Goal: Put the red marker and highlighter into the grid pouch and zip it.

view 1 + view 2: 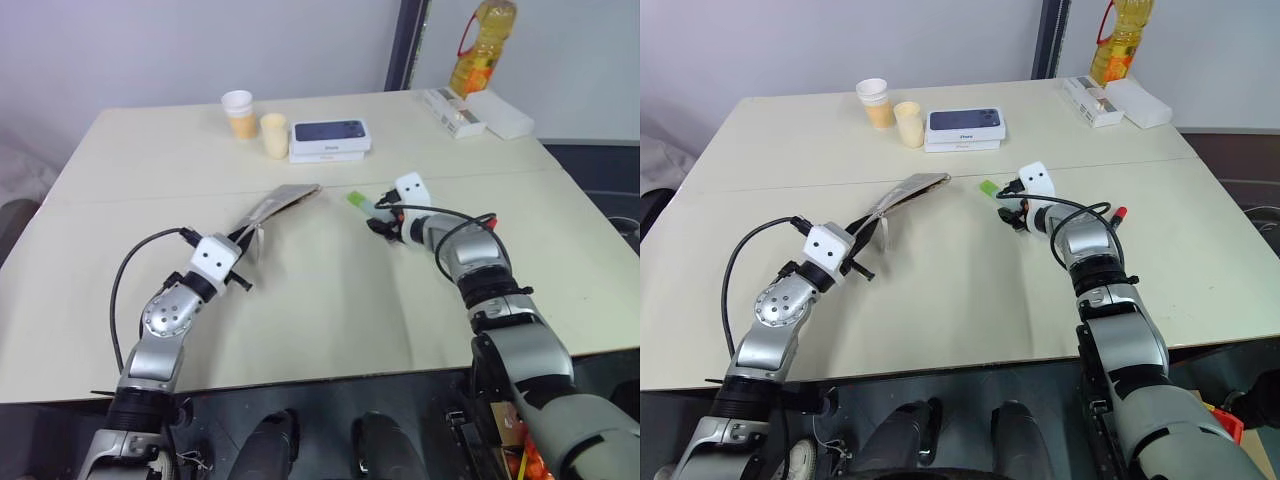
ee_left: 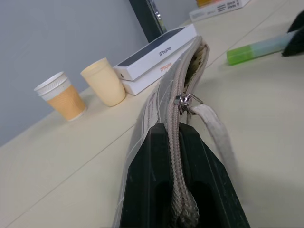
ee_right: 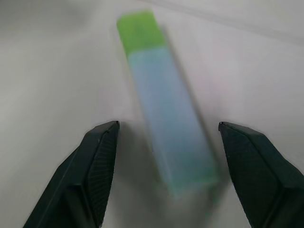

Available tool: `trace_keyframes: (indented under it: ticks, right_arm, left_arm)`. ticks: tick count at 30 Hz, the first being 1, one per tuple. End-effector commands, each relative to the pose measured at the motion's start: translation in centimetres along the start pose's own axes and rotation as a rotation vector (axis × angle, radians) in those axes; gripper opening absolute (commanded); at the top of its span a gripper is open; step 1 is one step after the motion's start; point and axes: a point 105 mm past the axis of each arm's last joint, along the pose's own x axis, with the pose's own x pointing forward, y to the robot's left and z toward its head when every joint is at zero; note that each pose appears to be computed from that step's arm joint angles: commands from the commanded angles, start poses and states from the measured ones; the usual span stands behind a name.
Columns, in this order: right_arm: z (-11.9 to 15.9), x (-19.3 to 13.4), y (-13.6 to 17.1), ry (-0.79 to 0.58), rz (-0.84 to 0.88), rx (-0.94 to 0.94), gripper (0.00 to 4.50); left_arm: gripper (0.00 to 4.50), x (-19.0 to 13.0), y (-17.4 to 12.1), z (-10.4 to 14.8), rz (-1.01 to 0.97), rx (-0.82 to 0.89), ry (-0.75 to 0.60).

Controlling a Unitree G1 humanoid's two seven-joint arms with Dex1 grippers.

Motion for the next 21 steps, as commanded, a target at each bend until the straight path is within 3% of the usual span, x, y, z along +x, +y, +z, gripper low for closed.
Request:
trace_keyframes:
  ticks: [1,3,4,10,16,21]
  right_arm:
    - [2.0,-0.2,0.3,-0.07,0.029,0.009,2.09]
    - [2.4,-0.4,0.3,-0.091,0.025,-0.011,1.03]
    - [2.5,-0.5,0.3,-0.098,0.023,-0.021,0.83]
    - [3.8,-4.1,1.2,-0.152,0.057,-0.393,0.85]
    - [4.4,-8.8,4.0,-0.216,0.204,-0.468,0.85]
    - [4.8,-9.7,5.4,-0.225,0.238,-0.443,0.85]
  left_arm:
    - [0.0,-0.1,0.3,0.8,0.02,0.01,-0.027]
    - [0.0,-0.2,0.4,0.8,0.022,0.003,-0.028]
    - [0.0,-0.2,0.3,0.8,0.022,0.001,-0.029]
    - [0.0,0.1,0.4,1.5,0.008,-0.033,-0.066]
    - [0.0,1.0,0.0,2.2,-0.044,-0.068,-0.107]
    - [0.0,1.8,-0.6,2.5,-0.084,-0.075,-0.126]
